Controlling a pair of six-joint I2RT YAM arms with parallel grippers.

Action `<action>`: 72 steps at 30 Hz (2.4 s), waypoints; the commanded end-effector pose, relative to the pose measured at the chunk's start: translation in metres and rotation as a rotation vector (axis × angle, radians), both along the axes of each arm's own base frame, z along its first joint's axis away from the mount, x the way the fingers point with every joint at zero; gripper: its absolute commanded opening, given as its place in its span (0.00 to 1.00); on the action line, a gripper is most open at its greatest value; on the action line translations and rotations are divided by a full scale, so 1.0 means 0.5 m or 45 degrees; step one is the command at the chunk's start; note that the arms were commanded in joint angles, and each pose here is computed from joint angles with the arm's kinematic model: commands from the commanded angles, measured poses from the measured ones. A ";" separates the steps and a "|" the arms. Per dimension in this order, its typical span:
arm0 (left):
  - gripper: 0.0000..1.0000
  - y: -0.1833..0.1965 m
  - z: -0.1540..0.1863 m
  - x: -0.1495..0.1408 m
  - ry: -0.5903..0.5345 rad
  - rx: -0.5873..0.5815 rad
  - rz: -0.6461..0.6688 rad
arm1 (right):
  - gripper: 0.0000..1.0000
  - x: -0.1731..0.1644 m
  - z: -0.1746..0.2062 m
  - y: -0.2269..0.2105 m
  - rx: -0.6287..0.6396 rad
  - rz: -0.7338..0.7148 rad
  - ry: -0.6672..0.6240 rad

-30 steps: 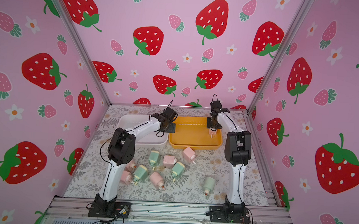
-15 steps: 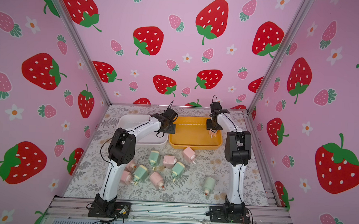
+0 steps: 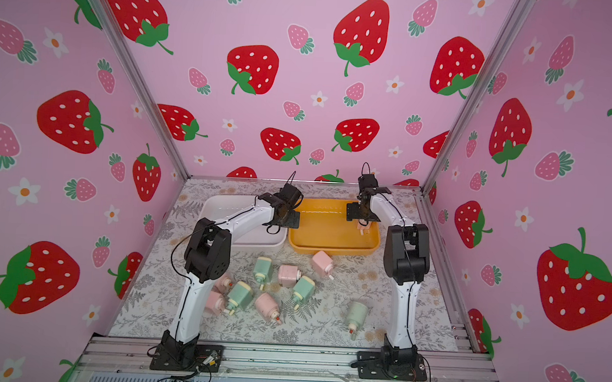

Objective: Place the pencil sharpeners by color into the storage box
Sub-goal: Place the pencil sharpener in the storage box, then pick up the pencil sharpener from the center of the board.

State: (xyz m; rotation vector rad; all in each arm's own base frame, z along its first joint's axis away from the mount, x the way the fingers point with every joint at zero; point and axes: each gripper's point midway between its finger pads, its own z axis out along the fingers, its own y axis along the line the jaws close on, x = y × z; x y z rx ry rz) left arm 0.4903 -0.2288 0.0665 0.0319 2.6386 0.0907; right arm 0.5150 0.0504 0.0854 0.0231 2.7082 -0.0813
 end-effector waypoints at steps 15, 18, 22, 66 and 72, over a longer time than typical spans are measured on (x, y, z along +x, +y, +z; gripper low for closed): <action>0.99 -0.007 0.056 0.009 -0.061 -0.031 0.000 | 1.00 -0.064 0.244 -0.037 0.021 -0.099 -0.474; 1.00 -0.003 0.049 0.006 -0.051 -0.020 0.003 | 1.00 -0.090 0.285 -0.039 0.085 -0.099 -0.709; 1.00 0.006 0.042 0.004 -0.041 -0.002 0.010 | 1.00 -0.139 0.304 0.010 0.214 0.086 -0.745; 1.00 -0.058 0.212 -0.096 -0.112 -0.311 -0.318 | 0.99 -0.366 0.125 0.197 0.431 0.467 -0.294; 1.00 -0.086 0.208 -0.196 -0.104 -0.469 -0.482 | 0.99 -0.382 0.087 0.194 0.395 0.358 -0.206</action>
